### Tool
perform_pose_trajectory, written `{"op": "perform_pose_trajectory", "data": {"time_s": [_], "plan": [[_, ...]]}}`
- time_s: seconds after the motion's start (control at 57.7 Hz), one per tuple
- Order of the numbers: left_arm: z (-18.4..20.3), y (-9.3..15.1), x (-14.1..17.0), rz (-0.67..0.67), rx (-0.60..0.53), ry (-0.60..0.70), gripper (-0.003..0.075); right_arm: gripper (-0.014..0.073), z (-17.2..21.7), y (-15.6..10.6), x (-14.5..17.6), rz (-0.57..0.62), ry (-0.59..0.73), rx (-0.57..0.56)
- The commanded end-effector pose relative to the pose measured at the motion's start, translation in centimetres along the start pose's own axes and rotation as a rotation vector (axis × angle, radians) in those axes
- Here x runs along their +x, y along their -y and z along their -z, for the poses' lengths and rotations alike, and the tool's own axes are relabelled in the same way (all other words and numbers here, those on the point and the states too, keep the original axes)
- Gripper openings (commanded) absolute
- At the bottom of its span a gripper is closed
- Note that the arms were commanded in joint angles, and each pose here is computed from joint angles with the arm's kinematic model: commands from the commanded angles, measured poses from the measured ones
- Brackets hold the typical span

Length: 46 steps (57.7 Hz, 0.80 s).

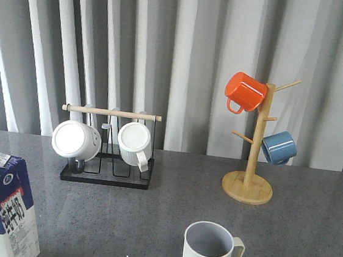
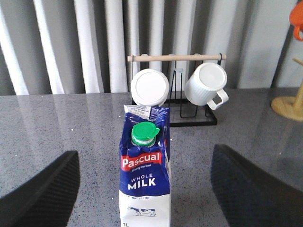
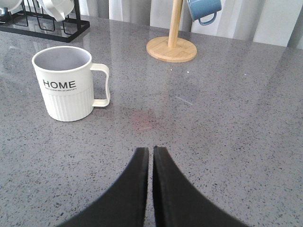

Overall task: Place milk next to cup
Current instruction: 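Lower the left gripper onto the top of the milk carton and grasp it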

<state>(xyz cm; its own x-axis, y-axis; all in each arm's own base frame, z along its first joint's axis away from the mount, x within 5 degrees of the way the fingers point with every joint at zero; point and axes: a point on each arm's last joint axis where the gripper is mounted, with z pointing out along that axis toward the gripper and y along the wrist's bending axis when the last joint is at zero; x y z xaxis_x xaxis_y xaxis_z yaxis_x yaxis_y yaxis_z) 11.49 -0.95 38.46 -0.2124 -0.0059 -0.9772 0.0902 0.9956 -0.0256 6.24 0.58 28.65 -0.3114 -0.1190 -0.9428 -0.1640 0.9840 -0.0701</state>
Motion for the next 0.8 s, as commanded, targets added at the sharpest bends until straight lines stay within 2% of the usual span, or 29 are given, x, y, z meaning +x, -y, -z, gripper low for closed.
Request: {"op": "perform_pose_trajectory", "data": {"time_s": [0.0, 0.156, 0.451, 0.78], "plan": [[-2.0, 0.3, -2.8, -0.049, 0.044, -0.012, 0.056, 0.0014, 0.3, 0.0, -1.4, 0.006, 0.082, -0.005], [-5.3, 0.4, -4.3, -0.08, 0.069, -0.141, 0.056, 0.0014, 0.3, 0.0, -1.4, 0.006, 0.081, -0.005], [-9.5, 0.1, -5.0, -0.15, 0.07, -0.175, 0.0559, 0.0014, 0.2, 0.0, -1.0, 0.0, 0.047, -0.003], [-13.1, 0.0, -4.8, -0.139, 0.079, -0.245, 0.0559, 0.0014, 0.2, 0.0, -0.8, -0.003, 0.018, -0.001]]}}
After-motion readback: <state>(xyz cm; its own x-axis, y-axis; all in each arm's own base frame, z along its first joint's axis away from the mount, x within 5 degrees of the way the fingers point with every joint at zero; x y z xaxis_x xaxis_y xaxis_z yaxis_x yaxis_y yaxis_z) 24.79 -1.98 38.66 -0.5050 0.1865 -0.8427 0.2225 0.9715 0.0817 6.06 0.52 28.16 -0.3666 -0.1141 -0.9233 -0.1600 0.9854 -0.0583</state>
